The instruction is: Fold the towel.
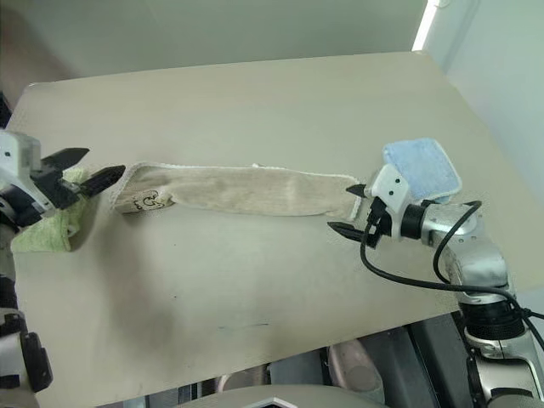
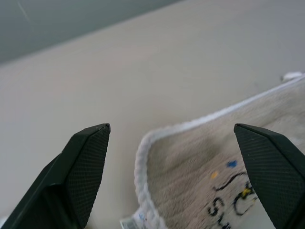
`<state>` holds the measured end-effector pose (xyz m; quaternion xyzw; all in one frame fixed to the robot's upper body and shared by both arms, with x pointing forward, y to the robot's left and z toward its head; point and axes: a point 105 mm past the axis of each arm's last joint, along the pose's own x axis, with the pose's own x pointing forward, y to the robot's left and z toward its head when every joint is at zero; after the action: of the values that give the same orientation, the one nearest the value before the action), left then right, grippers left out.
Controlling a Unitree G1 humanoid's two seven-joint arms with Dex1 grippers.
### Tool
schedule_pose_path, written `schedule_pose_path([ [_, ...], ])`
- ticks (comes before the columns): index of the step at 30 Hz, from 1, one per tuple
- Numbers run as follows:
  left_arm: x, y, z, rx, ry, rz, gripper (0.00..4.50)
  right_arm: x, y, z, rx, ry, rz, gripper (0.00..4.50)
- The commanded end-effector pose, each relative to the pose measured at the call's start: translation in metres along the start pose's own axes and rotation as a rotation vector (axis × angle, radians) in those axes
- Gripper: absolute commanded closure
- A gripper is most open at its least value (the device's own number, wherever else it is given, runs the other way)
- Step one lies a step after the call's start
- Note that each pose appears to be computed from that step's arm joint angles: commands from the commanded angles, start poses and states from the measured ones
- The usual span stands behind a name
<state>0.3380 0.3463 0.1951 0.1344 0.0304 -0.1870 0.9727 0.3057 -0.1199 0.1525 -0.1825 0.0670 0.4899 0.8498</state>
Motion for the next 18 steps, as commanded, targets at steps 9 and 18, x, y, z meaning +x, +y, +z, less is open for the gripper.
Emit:
schedule_pose_path([
  [9,-0.001,-0.004,0.011,0.016,-0.02,0.02,0.03,-0.004,-0.005,0.006,-0.032,-0.007,-0.027,0.06],
  [18,0.018,-0.058,0.005,0.045,-0.012,-0.194,0.03,-0.01,-0.004,0.002,0.005,-0.004,-0.052,0.06],
])
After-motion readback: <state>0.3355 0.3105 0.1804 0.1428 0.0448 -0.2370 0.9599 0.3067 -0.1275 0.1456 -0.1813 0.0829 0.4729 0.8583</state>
